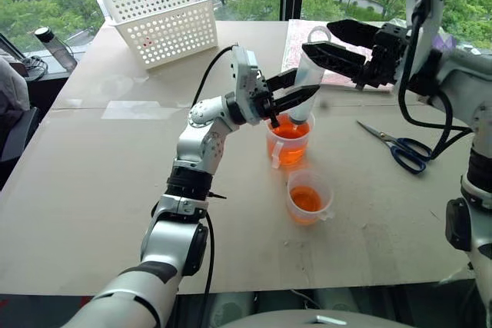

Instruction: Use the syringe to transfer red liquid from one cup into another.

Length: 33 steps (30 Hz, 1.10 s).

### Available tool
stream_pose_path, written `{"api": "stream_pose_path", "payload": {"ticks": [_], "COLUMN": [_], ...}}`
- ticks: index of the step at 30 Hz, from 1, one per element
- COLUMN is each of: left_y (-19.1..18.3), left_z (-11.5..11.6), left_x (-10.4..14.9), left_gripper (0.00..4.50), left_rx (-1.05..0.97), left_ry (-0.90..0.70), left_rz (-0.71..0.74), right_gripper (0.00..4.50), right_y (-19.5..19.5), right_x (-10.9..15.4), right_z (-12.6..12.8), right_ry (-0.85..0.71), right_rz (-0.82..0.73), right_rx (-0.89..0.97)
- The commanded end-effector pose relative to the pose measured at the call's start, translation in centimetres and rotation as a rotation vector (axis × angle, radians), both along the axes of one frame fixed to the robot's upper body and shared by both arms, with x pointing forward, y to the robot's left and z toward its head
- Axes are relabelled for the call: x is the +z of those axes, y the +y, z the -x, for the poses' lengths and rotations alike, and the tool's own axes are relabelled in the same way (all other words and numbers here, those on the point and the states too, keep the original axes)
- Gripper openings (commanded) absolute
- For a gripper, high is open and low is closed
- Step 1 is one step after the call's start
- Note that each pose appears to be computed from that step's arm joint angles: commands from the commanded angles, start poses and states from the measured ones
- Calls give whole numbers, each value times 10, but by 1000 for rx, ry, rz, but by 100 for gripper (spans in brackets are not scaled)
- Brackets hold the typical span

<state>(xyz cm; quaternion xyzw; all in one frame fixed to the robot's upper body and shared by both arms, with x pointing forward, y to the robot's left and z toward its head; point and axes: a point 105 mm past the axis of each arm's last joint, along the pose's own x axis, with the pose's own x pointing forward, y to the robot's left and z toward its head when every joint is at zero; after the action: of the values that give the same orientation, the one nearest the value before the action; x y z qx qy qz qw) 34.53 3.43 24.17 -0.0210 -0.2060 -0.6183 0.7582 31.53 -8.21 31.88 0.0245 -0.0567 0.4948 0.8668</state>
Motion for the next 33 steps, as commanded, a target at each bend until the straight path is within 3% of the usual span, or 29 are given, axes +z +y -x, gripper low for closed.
{"api": "stream_pose_path", "payload": {"ticks": [1,2,8,10,17,33], "left_y": [0,1,2,2,0,-4], "left_z": [1,-1,-2,-3,-8,-4], "left_x": [4,2,0,0,-4,-15], "left_gripper": [140,140,140,140,140,140], "left_rx": [0,8,15,17,27,9], "left_ry": [-30,-28,-24,-24,-12,5], "left_rz": [7,-8,-15,-16,-13,-35], "right_gripper": [397,379,77,8,8,8], "right_y": [7,8,8,8,10,-7], "right_x": [14,15,9,8,5,38], "right_z": [9,10,5,4,-2,-9], "right_ry": [-41,-41,-31,-27,-29,-43], "right_rz": [-33,-33,-18,-15,-17,-147], "right_rx": [70,82,70,72,53,34]}}
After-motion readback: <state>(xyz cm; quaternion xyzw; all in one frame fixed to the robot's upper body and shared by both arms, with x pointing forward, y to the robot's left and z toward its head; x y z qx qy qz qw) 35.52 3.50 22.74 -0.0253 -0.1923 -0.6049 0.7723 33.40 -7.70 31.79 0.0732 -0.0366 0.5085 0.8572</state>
